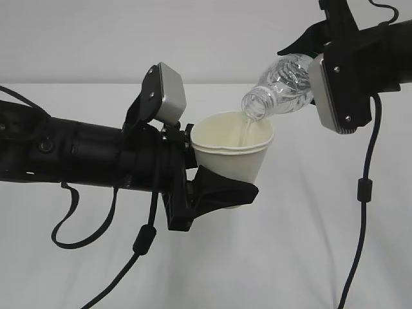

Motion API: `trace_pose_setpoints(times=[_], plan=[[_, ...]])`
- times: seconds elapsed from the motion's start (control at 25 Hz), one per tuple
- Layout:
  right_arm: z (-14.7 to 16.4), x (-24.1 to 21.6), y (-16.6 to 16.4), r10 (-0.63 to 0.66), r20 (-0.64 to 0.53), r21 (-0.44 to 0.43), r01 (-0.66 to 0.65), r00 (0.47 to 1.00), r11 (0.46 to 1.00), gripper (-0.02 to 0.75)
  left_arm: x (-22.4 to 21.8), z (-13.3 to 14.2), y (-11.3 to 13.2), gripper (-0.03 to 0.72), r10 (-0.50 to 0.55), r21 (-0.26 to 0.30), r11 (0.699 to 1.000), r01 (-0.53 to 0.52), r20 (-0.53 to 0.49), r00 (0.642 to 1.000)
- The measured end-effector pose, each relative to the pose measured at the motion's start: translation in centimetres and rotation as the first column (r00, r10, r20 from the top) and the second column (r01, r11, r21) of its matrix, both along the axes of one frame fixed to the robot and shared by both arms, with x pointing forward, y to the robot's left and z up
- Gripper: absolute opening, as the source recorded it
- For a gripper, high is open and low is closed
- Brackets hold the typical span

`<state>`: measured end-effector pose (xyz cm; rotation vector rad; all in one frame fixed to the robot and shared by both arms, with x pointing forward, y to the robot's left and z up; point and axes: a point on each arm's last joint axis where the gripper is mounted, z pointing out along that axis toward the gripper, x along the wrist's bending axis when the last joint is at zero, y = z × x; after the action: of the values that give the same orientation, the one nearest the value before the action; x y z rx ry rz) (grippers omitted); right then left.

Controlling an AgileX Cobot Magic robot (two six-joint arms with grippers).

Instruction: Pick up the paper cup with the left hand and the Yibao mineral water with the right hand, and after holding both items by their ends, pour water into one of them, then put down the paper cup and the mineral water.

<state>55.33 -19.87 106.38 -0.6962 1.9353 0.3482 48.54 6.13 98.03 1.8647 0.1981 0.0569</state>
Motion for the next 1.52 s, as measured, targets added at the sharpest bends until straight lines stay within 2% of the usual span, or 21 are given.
trace_pose_setpoints(times=[0.8,1.52], plan=[[0.00,0.02,-0.03,0.006,0.011,-0.015,-0.005,1.000,1.000,0.491,-0.04,-0.03,0.00,0.439,-0.005,0.004,1.000,0.005,0.003,1.000],[0.00,0.02,-0.03,0.006,0.012,-0.016,-0.006,1.000,1.000,0.491,0.19,-0.35,0.15,0.439,0.019,0.043,0.999,-0.019,0.011,1.000]])
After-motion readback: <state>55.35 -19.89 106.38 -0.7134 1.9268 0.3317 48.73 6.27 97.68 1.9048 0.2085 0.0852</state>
